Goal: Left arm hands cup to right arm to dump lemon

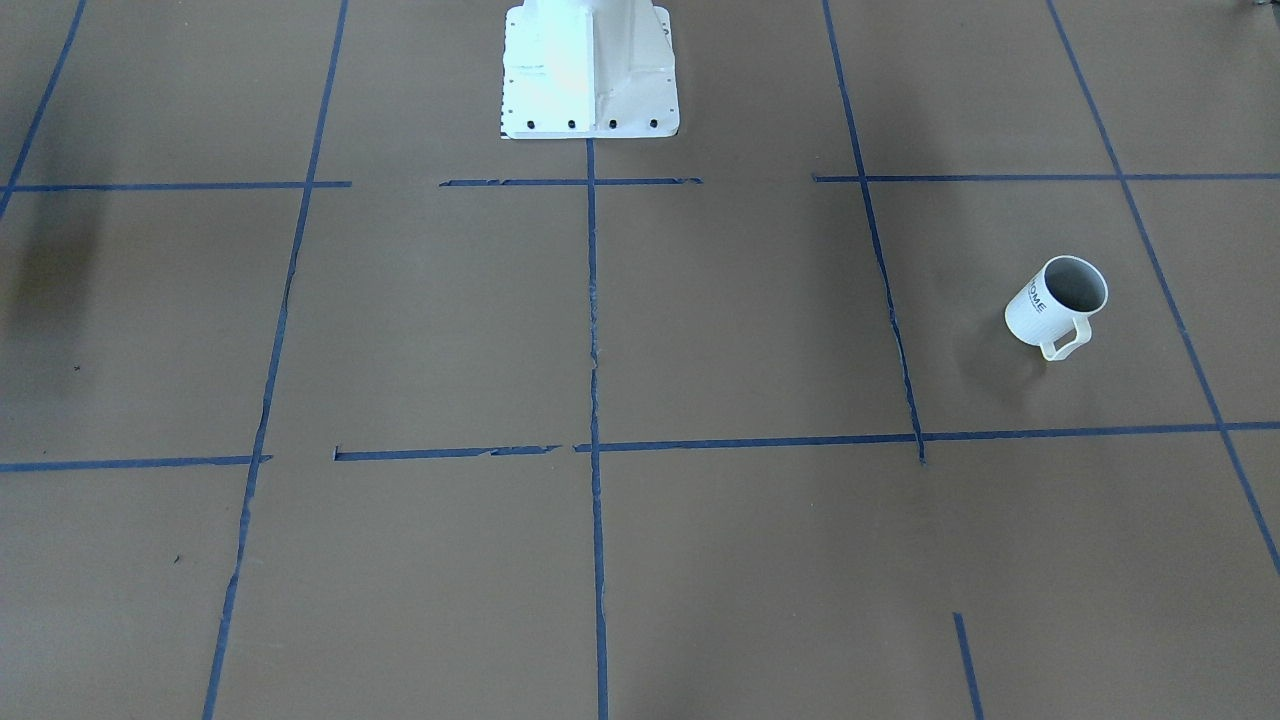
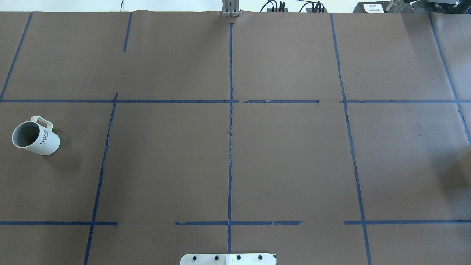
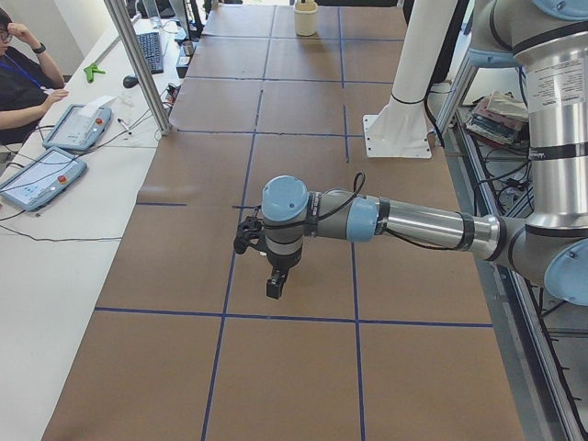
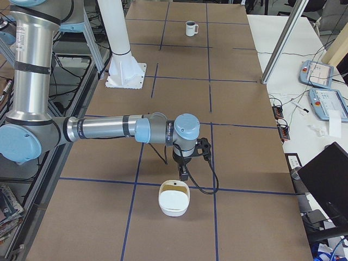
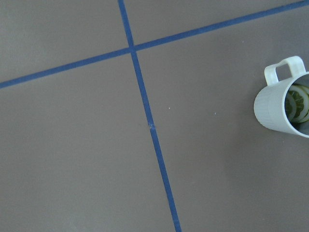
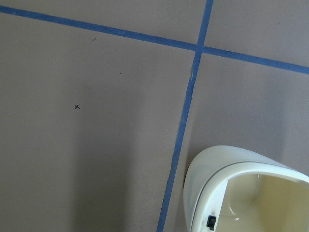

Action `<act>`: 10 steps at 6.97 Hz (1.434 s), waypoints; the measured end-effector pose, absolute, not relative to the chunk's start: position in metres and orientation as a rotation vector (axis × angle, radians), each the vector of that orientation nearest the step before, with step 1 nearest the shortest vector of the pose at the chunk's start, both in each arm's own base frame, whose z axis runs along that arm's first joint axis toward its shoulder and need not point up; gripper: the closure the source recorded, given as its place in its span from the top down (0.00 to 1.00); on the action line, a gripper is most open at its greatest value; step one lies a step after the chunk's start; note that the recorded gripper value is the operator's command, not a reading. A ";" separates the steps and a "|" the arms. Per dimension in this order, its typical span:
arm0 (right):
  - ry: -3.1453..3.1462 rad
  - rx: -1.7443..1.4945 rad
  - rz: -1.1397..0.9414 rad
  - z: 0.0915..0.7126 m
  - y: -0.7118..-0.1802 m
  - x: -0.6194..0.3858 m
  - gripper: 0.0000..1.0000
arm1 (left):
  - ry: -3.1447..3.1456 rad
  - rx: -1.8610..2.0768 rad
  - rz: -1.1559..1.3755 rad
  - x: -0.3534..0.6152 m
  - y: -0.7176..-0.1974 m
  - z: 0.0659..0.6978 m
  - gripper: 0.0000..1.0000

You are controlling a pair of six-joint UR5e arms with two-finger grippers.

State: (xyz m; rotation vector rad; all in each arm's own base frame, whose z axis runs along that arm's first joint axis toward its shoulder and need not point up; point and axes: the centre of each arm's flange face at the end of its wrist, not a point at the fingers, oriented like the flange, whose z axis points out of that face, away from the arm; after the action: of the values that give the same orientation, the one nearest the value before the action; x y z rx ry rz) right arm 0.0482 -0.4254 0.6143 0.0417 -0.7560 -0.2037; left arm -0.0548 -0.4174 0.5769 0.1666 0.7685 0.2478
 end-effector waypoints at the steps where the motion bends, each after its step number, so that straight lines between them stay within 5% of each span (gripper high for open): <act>1: -0.756 0.040 -0.204 0.615 -0.426 0.048 1.00 | 0.767 0.184 0.254 -0.055 -0.421 0.574 1.00; 10: -0.756 0.035 -0.208 0.616 -0.426 0.045 1.00 | 0.838 0.108 -0.041 0.147 -0.431 0.578 1.00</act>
State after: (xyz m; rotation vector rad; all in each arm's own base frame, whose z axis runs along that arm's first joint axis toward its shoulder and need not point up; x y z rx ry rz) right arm 0.0453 -0.4256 0.6160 0.0350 -0.7558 -0.2075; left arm 0.1473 -0.4312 0.5781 0.1082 0.8379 -0.0410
